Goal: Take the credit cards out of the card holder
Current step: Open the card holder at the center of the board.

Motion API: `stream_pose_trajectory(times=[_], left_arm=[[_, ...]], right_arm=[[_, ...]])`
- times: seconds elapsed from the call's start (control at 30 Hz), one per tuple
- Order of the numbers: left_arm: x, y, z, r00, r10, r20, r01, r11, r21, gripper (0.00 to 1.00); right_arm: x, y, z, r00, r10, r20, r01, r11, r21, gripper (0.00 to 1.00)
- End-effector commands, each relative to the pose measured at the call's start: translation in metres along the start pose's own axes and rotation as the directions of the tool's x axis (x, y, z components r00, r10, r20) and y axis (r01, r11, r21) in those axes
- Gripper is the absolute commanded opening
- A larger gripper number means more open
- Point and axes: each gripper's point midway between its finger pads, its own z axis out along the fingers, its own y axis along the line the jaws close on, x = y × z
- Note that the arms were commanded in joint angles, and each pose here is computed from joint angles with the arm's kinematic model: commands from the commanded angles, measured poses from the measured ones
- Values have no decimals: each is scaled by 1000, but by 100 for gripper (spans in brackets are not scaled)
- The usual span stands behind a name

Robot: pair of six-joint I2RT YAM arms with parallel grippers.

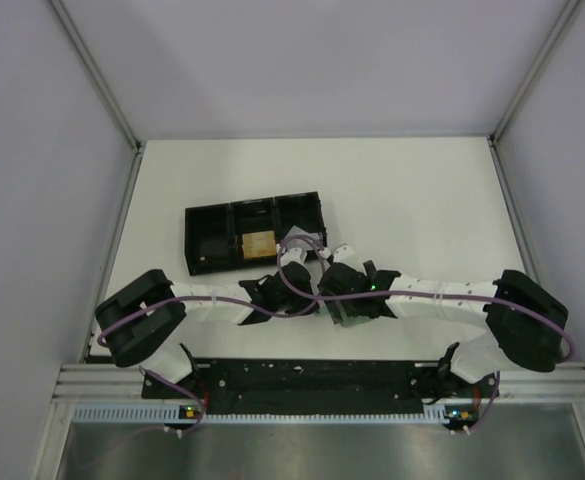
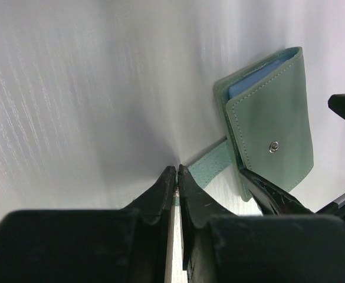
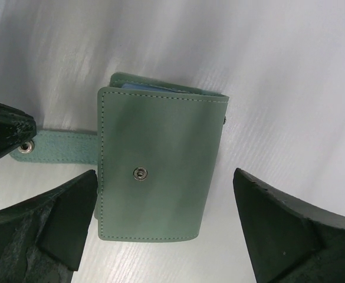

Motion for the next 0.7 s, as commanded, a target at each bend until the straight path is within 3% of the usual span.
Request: stream_pose_trajectory(times=[0.0,0.37,0.67], left_arm=[[-6,-9,0,1000,-2,21,1,1000,31,9],[-4,-6,1,1000,6,12,-6,1000,16,8],[-7,-8,-2,1000,5,21,-5,1000,23,8]], right_arm=[[-18,5,-2,999,7,43,-8,1000,28,94],[-41,-18,-27,991,27,133,-41,994,103,90],[-42,-63,-36,988,28,149,-70,958,280,83]])
